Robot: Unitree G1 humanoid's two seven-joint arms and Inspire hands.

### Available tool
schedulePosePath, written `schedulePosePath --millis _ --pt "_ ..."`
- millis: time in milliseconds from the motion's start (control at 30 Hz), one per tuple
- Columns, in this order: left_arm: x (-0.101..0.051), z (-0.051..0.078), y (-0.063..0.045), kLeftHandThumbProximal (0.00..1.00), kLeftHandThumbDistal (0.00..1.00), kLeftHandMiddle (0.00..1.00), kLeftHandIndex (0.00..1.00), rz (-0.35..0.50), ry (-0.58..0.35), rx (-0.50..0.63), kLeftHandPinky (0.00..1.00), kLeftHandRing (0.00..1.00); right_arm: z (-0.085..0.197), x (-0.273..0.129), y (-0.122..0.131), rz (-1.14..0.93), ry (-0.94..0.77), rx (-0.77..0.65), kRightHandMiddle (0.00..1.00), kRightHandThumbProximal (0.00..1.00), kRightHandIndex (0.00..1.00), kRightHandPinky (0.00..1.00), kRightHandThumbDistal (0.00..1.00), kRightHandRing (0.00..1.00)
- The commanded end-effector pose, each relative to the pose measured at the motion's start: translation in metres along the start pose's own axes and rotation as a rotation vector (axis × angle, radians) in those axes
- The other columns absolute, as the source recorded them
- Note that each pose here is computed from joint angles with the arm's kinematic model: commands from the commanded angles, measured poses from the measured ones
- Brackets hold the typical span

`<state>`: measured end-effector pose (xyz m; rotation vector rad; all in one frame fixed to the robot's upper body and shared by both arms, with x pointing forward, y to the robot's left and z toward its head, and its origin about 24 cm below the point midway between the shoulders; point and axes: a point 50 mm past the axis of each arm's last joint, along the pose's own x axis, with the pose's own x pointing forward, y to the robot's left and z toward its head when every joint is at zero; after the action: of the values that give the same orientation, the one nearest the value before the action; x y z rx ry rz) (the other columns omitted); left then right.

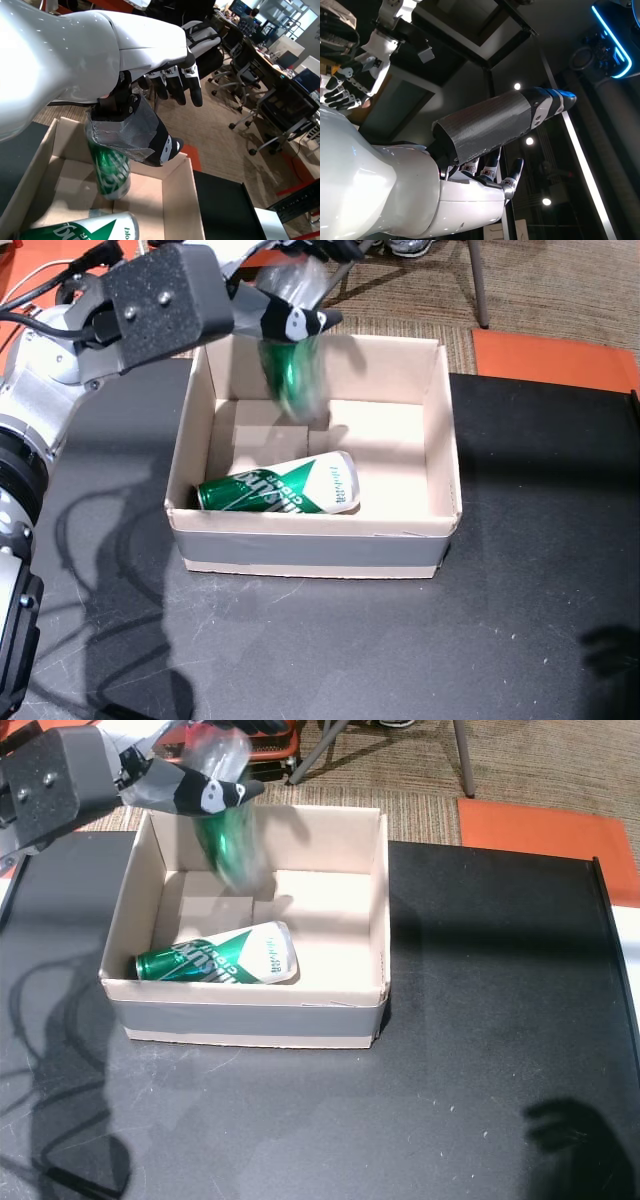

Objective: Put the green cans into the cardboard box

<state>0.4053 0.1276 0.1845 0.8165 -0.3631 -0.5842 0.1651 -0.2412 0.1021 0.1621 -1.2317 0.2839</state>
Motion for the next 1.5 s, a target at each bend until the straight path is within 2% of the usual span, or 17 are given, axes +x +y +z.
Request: schedulePosePath --millis 0,133,267,400,500,600,700,833,933,1000,1067,1133,1233,1333,1400,1433,1467 --pt "-0.001 -0.003 0.000 0.00 0.67 0.74 0.80 0.000 0.011 0.000 0.66 0.68 -0.001 -0.002 0.003 -0.028 -0.013 -0.005 0.56 0.67 0.58 0.82 1.00 0.64" --pt "-0.002 -0.002 0.000 0.00 0.69 0.73 0.79 0.013 0.005 0.001 0.65 0.68 -0.002 -0.002 0.003 -0.029 -0.022 0.000 0.56 0.70 0.58 0.82 1.00 0.64" --pt "-0.002 -0.002 0.000 0.00 0.69 0.72 0.79 0.019 0.002 0.006 0.64 0.67 -0.002 -0.002 0.003 -0.031 -0.017 0.009 0.57 0.66 0.59 0.83 1.00 0.65" --pt "-0.002 -0.002 0.000 0.00 0.69 0.72 0.78 0.018 0.001 0.002 0.64 0.67 -0.002 -0.002 0.002 -0.024 -0.019 0.009 0.58 0.67 0.59 0.83 1.00 0.66" --pt "-0.002 -0.002 0.001 0.00 0.69 0.72 0.78 0.020 0.000 0.004 0.64 0.66 -0.003 -0.003 0.002 -0.027 -0.017 0.014 0.57 0.63 0.59 0.83 1.00 0.65" --pt "-0.003 -0.003 0.001 0.00 0.69 0.72 0.78 0.020 -0.003 0.003 0.64 0.66 -0.003 -0.002 0.002 -0.029 -0.013 0.014 0.56 0.66 0.59 0.81 1.00 0.65" --pt "-0.003 -0.002 0.002 0.00 0.68 0.72 0.77 0.021 -0.007 0.009 0.65 0.67 -0.003 -0.002 0.002 -0.033 -0.007 0.017 0.56 0.64 0.59 0.82 1.00 0.65" --pt "-0.003 -0.001 0.004 0.00 0.67 0.74 0.78 0.022 -0.006 0.000 0.65 0.69 -0.003 -0.001 0.002 -0.027 -0.001 0.017 0.57 0.64 0.58 0.82 1.00 0.65" --pt "-0.003 0.000 0.006 0.00 0.70 0.78 0.78 0.035 -0.021 -0.038 0.64 0.73 -0.004 -0.002 0.003 -0.025 0.005 0.032 0.57 0.62 0.58 0.82 1.00 0.65" --pt "-0.007 0.004 0.009 0.00 0.69 0.75 0.74 0.061 -0.100 -0.114 0.64 0.72 -0.004 -0.003 0.003 -0.027 0.013 0.046 0.56 0.59 0.58 0.81 1.00 0.64" --pt "-0.012 0.011 0.012 0.00 0.68 0.74 0.73 0.105 -0.244 -0.233 0.63 0.72 -0.004 -0.004 0.004 -0.031 0.022 0.041 0.56 0.61 0.58 0.80 1.00 0.63" --pt "-0.021 0.020 0.014 0.00 0.66 0.74 0.74 0.152 -0.431 -0.355 0.63 0.71 -0.006 -0.006 0.004 -0.028 0.024 0.052 0.57 0.54 0.59 0.81 1.00 0.63" --pt "-0.039 0.030 0.012 0.00 0.65 0.72 0.73 0.198 -0.709 -0.510 0.63 0.71 -0.009 -0.007 0.005 -0.034 0.025 0.048 0.56 0.58 0.58 0.81 1.00 0.62" --pt "-0.064 0.037 0.006 0.00 0.69 0.69 0.70 0.232 -0.910 -0.556 0.61 0.69 -0.011 -0.008 0.006 -0.036 0.033 0.036 0.55 0.69 0.57 0.80 1.00 0.61" --pt "-0.085 0.041 0.001 0.02 0.74 0.69 0.70 0.253 -0.991 -0.554 0.61 0.69 -0.013 -0.008 0.007 -0.033 0.036 0.047 0.56 0.67 0.57 0.80 1.00 0.62" --pt "-0.097 0.043 -0.002 0.07 0.76 0.69 0.68 0.287 -1.017 -0.532 0.62 0.68 -0.014 -0.007 0.008 -0.030 0.039 0.047 0.57 0.68 0.56 0.80 1.00 0.62" --pt "-0.110 0.044 -0.005 0.11 0.78 0.69 0.68 0.316 -1.046 -0.495 0.68 0.70 -0.015 -0.008 0.008 -0.028 0.043 0.057 0.58 0.66 0.57 0.79 1.00 0.63"
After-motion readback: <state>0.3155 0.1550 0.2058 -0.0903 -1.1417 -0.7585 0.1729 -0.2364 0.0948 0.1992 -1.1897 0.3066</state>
